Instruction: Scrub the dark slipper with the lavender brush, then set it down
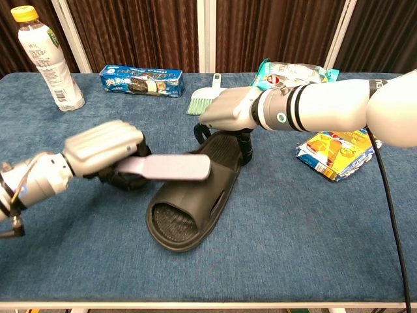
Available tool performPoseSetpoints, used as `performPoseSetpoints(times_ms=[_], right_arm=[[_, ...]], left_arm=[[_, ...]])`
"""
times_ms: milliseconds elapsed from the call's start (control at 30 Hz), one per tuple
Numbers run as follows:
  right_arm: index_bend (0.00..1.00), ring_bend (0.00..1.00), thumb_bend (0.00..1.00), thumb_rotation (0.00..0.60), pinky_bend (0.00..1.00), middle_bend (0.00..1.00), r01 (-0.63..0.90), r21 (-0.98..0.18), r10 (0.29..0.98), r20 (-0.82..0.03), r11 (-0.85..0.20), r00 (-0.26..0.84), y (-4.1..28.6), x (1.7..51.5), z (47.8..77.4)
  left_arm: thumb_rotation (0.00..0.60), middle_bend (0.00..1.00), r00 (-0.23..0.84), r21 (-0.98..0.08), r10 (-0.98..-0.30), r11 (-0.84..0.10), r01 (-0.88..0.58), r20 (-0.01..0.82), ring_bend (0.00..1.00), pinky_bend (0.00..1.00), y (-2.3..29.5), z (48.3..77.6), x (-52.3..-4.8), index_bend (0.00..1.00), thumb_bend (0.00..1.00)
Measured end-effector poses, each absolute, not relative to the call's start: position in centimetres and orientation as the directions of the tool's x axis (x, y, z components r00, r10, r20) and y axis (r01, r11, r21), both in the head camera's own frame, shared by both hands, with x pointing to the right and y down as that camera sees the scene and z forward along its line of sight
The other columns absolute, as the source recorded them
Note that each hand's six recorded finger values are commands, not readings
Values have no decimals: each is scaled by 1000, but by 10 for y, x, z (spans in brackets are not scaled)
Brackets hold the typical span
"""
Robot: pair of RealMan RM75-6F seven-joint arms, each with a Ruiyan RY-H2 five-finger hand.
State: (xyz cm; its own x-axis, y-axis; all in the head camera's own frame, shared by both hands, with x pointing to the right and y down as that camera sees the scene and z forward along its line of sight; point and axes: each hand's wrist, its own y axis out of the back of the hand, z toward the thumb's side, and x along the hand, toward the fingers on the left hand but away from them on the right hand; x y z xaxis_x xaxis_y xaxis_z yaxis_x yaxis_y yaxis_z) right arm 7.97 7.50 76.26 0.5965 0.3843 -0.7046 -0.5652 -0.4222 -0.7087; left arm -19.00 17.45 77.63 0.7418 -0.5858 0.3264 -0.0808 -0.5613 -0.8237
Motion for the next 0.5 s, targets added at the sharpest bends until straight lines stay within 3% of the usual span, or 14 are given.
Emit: performPoseSetpoints(times_ms=[267, 500], right_arm=[[510, 207, 122, 600, 290, 376, -561, -713, 388, -700, -421, 599, 75, 80, 760], [510, 207, 121, 600, 291, 376, -559, -715, 393, -699, -420, 598, 74, 82, 760]], left_arm=[[600, 1000, 795, -832, -530, -551, -59, 295, 1000, 1000, 194, 764, -198, 1000, 486], [600, 1000, 750, -834, -617, -525, -168, 238, 1000, 1000, 166, 751, -197, 1000, 486]])
